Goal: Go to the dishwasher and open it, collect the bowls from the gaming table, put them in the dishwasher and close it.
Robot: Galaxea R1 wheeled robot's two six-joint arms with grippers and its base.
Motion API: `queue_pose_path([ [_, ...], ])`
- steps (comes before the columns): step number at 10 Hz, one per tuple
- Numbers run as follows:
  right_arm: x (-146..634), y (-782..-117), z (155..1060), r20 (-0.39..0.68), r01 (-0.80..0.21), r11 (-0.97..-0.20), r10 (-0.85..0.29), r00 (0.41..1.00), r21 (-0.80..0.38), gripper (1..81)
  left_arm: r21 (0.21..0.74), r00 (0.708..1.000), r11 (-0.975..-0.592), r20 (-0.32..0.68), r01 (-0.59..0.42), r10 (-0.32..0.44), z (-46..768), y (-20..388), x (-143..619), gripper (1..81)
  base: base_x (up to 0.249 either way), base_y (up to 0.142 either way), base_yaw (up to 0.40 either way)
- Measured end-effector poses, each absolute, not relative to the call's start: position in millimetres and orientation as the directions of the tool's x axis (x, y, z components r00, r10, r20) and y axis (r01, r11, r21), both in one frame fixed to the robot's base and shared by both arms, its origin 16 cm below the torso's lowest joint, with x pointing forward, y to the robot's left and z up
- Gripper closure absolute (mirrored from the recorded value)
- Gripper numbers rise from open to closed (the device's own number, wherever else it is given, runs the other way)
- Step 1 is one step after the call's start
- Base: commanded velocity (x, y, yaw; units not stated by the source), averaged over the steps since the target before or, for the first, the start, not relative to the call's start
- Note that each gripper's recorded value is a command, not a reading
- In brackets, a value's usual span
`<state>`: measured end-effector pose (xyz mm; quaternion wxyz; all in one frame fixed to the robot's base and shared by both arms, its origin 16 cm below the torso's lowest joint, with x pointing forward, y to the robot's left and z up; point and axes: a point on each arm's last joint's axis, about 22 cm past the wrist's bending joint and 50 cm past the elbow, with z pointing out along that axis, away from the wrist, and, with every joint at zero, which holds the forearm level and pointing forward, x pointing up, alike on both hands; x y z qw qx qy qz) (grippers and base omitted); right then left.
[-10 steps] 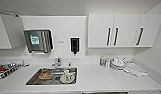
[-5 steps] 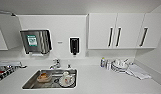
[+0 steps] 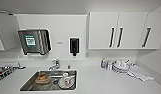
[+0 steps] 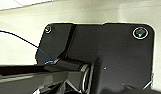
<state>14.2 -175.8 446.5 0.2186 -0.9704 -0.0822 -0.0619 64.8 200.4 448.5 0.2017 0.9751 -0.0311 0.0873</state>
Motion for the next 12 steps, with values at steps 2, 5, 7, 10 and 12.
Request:
queue_pose_path([
  [2,5,-176,446,0.136,0.183,-0.891,0.138,0.981,-0.416,1.0,0.389,0.985,-0.917,0.168,-0.091,-0.027,447,200,55,1.0,0.000,0.000,0.000],
  [5,10,-177,446,0.118,0.186,-0.890,0.150,0.982,-0.417,1.0,0.377,0.985,-0.922,0.171,-0.087,-0.023,448,214,58,1.0,0.000,0.000,0.000],
  [7,7,-174,453,0.108,0.188,-0.878,0.156,0.982,-0.441,1.0,0.338,0.984,-0.937,0.180,-0.083,-0.022,450,257,61,1.0,0.000,0.000,0.000],
  [10,7,-180,474,0.117,0.189,-0.850,0.151,0.982,-0.491,1.0,0.391,0.976,-0.916,0.216,-0.089,-0.003,473,264,67,1.0,0.000,0.000,0.000],
  [12,12,-197,493,0.125,0.184,-0.837,0.139,0.982,-0.515,1.0,0.445,0.966,-0.890,0.257,-0.099,0.021,502,265,79,1.0,0.000,0.000,0.000],
])
